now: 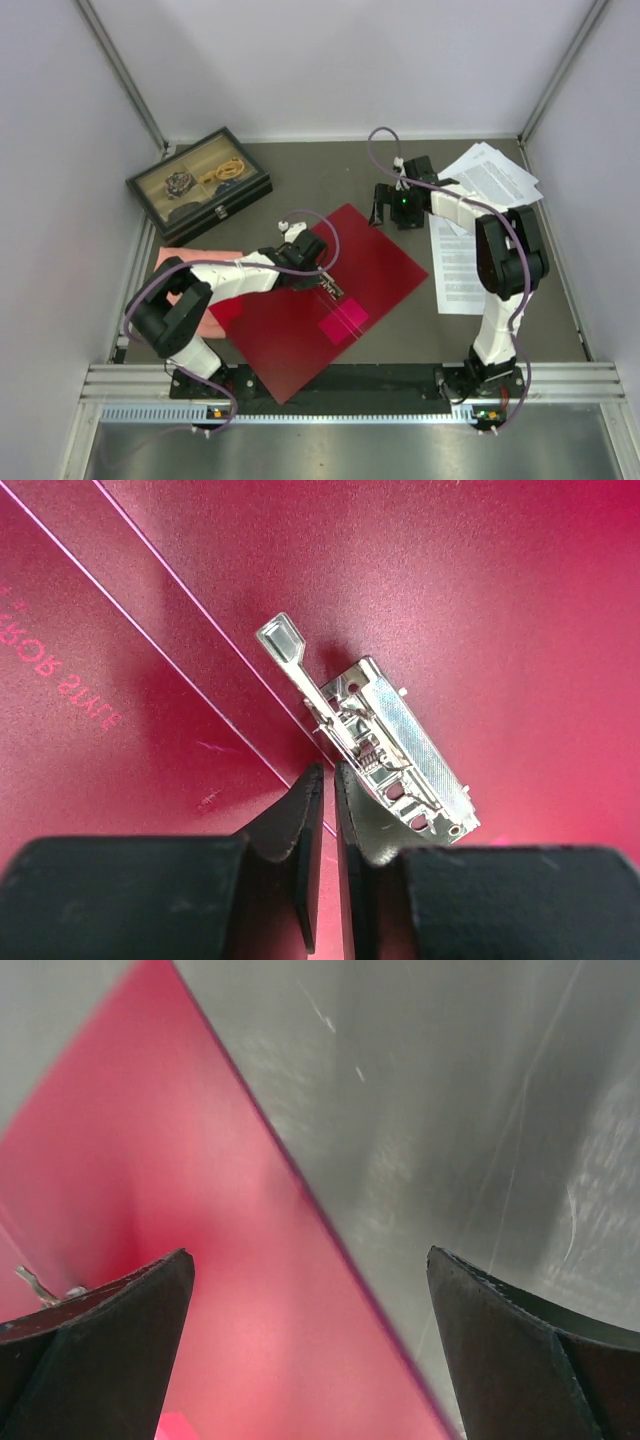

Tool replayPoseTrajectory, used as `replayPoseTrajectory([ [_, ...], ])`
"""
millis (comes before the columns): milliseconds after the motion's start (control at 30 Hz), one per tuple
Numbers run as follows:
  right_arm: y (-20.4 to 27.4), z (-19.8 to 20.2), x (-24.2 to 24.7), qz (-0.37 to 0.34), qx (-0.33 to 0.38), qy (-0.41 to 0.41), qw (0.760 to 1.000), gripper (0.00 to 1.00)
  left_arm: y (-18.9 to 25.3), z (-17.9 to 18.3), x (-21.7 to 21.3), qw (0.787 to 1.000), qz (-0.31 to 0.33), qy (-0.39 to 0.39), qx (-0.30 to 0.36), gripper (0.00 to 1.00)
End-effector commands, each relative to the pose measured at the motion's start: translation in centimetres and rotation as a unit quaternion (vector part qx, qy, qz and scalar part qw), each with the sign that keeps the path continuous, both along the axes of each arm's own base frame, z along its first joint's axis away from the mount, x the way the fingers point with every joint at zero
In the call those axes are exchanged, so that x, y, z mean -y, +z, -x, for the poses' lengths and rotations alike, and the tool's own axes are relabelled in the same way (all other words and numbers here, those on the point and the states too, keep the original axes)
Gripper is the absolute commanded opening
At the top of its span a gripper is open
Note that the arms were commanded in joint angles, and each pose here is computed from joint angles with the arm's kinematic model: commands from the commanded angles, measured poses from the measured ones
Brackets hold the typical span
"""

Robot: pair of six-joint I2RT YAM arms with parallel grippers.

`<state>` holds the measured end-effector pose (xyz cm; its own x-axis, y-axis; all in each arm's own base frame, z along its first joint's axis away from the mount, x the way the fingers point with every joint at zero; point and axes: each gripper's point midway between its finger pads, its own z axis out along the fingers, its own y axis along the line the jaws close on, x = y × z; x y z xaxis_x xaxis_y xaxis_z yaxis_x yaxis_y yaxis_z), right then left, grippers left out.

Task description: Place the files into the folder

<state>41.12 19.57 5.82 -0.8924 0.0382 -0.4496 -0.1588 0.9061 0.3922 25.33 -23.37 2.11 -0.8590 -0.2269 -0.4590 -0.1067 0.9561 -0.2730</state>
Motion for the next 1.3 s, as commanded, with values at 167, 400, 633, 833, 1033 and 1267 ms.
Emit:
replayPoseTrajectory([
  [167,-1.9,7.0,1.9,0.002,-0.028,-0.026,0.999,0.98,-0.8,-1.8,0.8,1.000,-0.010,-0.001,0.011,0.15],
  [400,-2.1,13.4,-0.9,-0.069,-0.063,-0.006,0.996,0.98,0.8,-2.8,-0.8,0.998,-0.055,-0.011,0.037,0.17],
  [633,4.1,11.0,3.8,-0.016,0.001,-0.104,0.994,0.99,7.7,-2.9,-0.8,0.994,-0.025,-0.035,0.097,0.32],
  [833,4.1,9.8,14.1,0.007,-0.020,-0.287,0.958,0.99,15.6,-2.1,7.0,0.962,0.163,-0.166,0.146,0.40],
  [1033,4.4,7.3,21.8,-0.049,0.004,-0.406,0.913,0.99,19.0,-4.1,17.5,0.913,0.263,-0.258,0.176,0.40],
  [1267,3.4,3.5,22.7,-0.136,0.016,-0.397,0.908,0.92,18.4,-10.0,27.2,0.872,0.326,-0.298,0.211,0.35],
])
